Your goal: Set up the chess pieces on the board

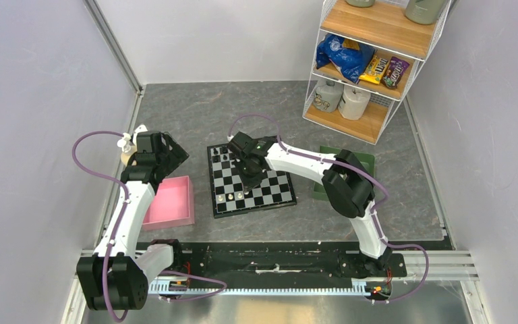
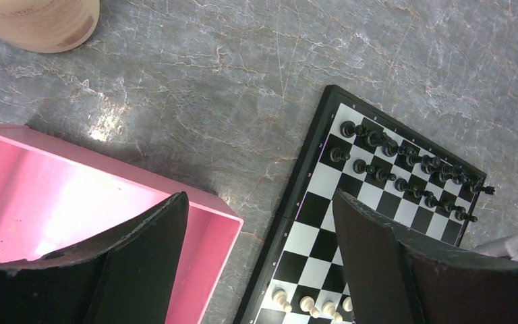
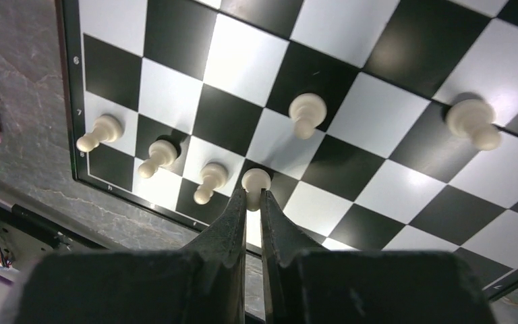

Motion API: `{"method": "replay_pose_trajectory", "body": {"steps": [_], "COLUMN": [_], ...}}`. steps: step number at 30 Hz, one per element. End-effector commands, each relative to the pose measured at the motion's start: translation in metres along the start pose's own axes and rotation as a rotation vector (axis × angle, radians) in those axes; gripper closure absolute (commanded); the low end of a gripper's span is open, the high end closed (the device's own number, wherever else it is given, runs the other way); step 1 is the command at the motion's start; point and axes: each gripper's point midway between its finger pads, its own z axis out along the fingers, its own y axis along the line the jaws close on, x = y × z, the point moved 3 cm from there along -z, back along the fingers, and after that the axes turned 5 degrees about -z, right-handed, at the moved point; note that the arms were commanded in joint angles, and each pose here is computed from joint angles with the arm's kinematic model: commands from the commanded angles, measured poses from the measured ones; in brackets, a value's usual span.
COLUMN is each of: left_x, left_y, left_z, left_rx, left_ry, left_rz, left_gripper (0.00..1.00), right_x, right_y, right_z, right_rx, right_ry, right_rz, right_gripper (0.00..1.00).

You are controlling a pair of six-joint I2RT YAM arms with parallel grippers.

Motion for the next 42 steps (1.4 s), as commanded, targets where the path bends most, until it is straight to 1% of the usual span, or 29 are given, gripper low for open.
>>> {"method": "replay_pose_trajectory", "body": {"steps": [1, 11, 24, 27, 32, 36, 42], "left_x": [-0.004, -0.003, -0.002, -0.002, -0.002, -0.001, -0.002], "left_y": [-0.001, 0.000, -0.001, -0.001, -0.001, -0.001, -0.002], "left_z": [-0.001, 0.000, 0.002, 0.003, 0.003, 0.004, 0.004], "left_rx": [0.016, 0.013, 0.018, 0.016, 0.016, 0.017, 0.021], "left_ry": [-0.024, -0.020, -0.017, -0.014, -0.013, -0.011, -0.012], "left_rz": [0.005, 0.007, 0.002, 0.003, 0.003, 0.003, 0.001], "left_gripper": [0.15, 0.15, 0.15, 0.15, 0.15, 0.15, 0.15], "right_x": [0.003, 0.008, 0.011, 0.012, 0.014, 0.014, 0.008], "right_y": [0.003, -0.001, 0.004, 0.004, 0.005, 0.007, 0.011], "right_z": [-0.010, -0.015, -0.013, -0.012, -0.011, -0.009, -0.016], "right_rx": [0.017, 0.056, 0.024, 0.027, 0.023, 0.018, 0.000], "right_ry": [-0.012, -0.012, 0.007, 0.016, 0.025, 0.031, 0.010], "right_rz": [0.013, 0.005, -0.009, -0.012, -0.015, -0.014, -0.022], "right_gripper": [0.86, 0.86, 0.83, 0.85, 0.84, 0.81, 0.69]}}
